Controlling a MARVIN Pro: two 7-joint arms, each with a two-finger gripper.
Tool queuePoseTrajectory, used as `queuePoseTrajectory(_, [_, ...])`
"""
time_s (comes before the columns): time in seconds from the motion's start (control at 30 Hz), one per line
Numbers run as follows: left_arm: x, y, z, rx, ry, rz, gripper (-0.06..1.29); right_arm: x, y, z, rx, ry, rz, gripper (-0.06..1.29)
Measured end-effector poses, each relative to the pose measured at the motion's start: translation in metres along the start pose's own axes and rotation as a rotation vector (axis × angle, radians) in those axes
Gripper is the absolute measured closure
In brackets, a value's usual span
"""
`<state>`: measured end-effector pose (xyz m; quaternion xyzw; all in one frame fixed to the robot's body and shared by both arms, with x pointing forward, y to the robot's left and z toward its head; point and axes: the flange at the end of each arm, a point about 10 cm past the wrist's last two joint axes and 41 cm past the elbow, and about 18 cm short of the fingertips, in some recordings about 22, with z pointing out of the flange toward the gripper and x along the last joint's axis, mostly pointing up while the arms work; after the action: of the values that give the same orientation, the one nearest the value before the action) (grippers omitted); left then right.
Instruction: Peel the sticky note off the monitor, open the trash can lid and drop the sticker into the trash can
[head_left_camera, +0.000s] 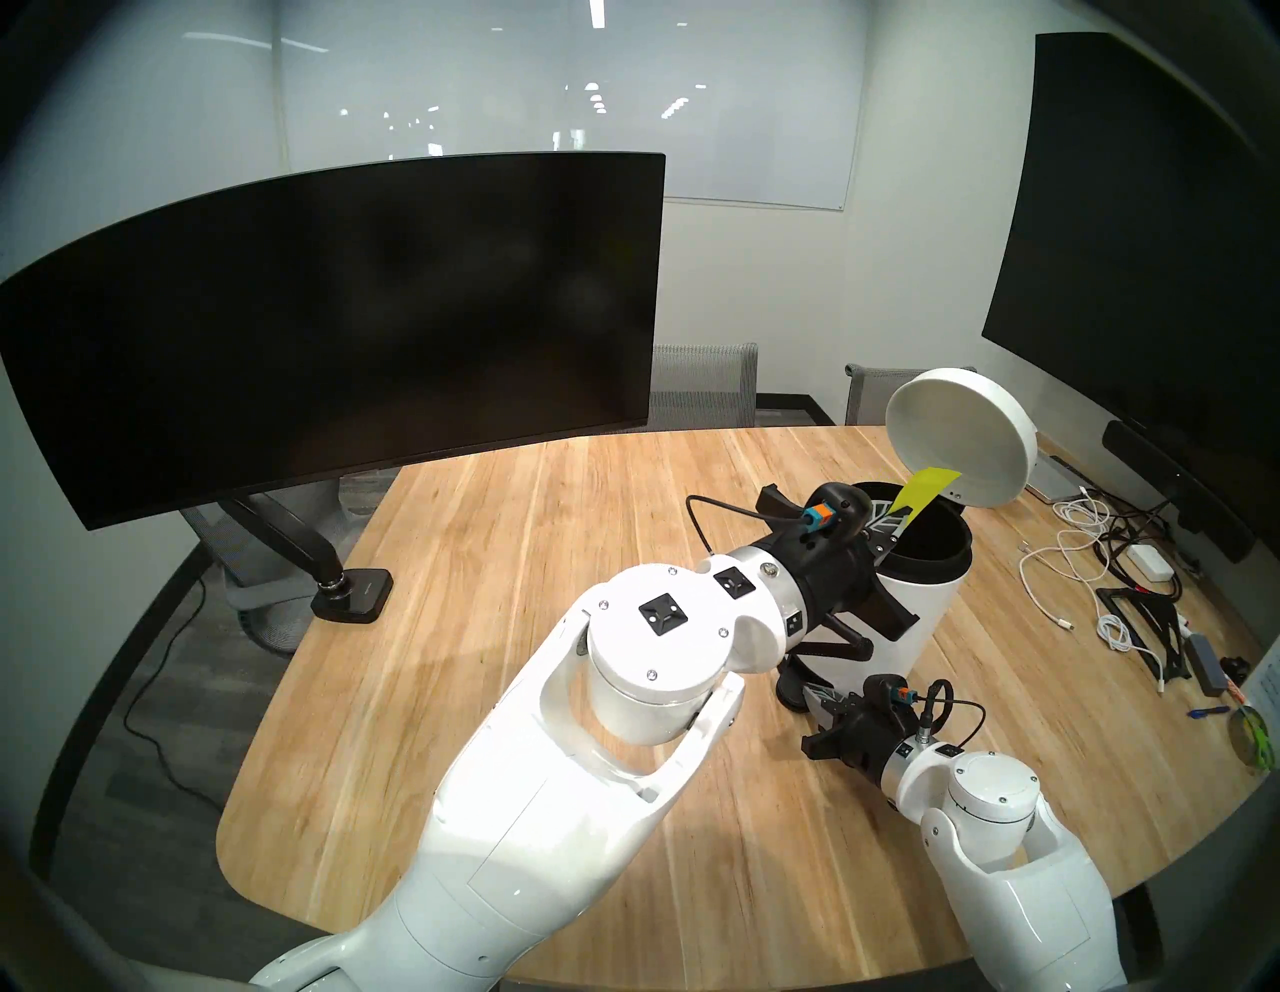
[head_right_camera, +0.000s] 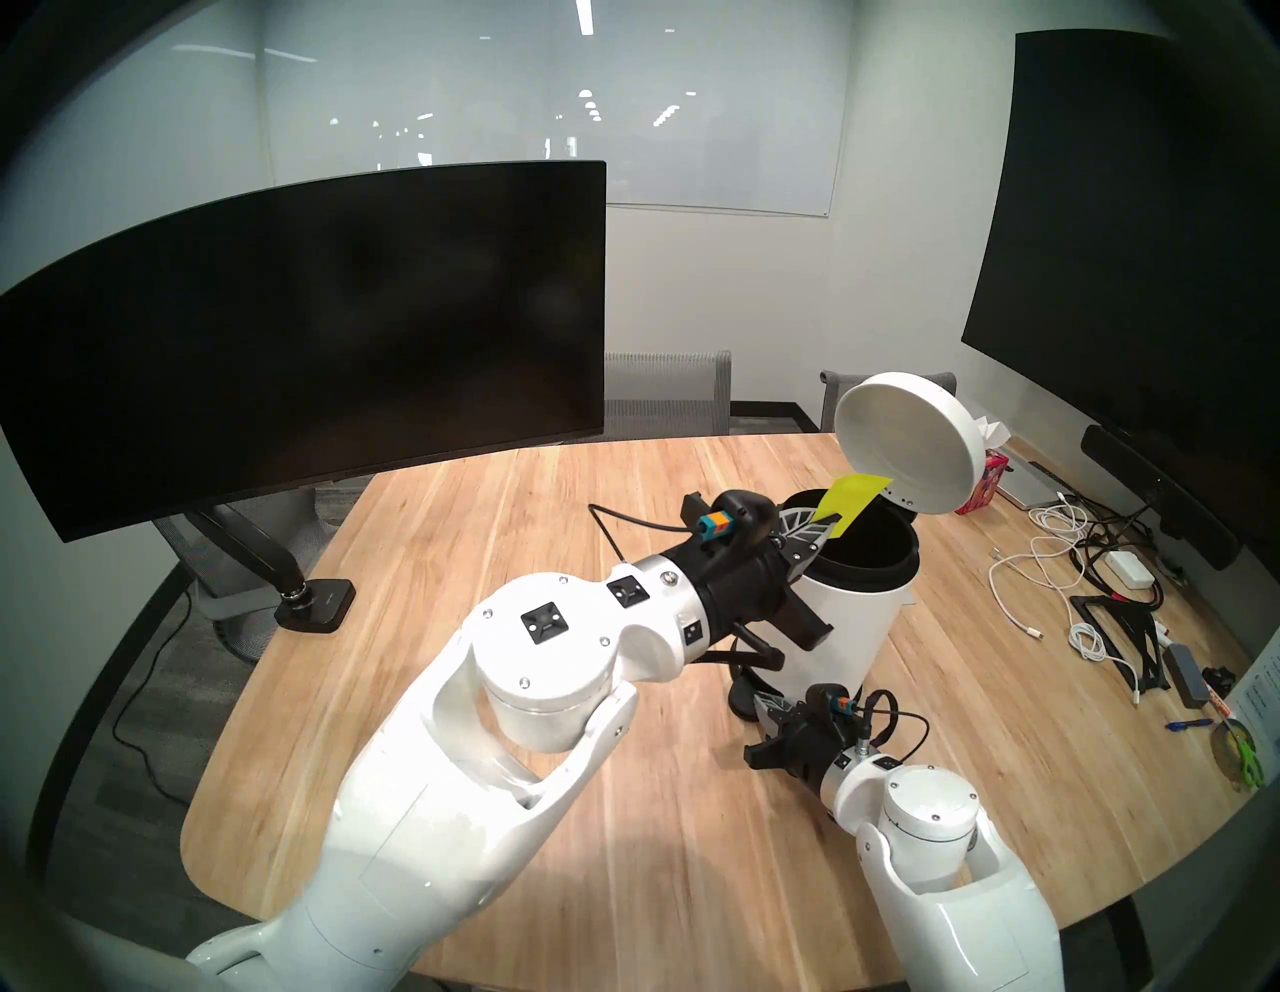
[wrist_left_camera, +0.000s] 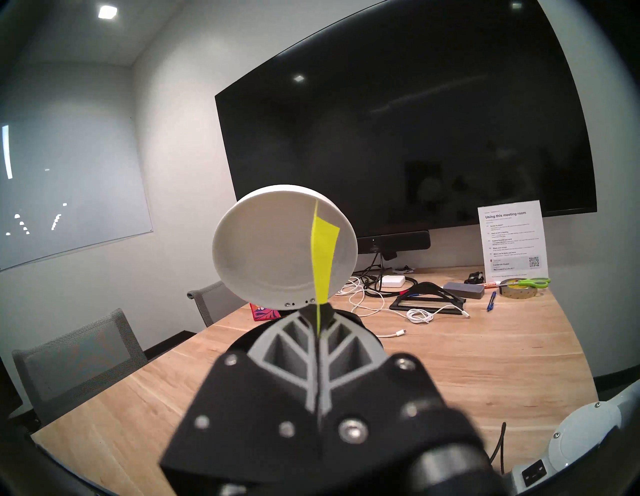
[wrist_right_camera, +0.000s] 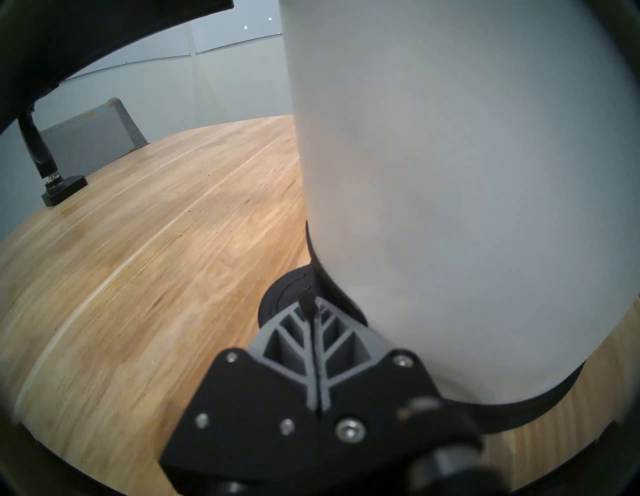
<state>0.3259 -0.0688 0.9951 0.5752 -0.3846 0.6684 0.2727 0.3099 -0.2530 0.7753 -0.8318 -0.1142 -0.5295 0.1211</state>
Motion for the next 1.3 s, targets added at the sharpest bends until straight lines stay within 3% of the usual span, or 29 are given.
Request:
queuePoseTrajectory(0.77, [0.005, -0.007, 0.055, 0.032, -0.012, 0.038, 1.25, -0.001, 0.001, 0.001, 0.008, 0.006, 0.001, 1.25])
queuePoseTrajectory(1.3, [0.006, -0.005, 0.072, 0.042, -0.013, 0.047, 1.25, -0.001, 0.001, 0.002, 0.007, 0.013, 0.009, 1.25])
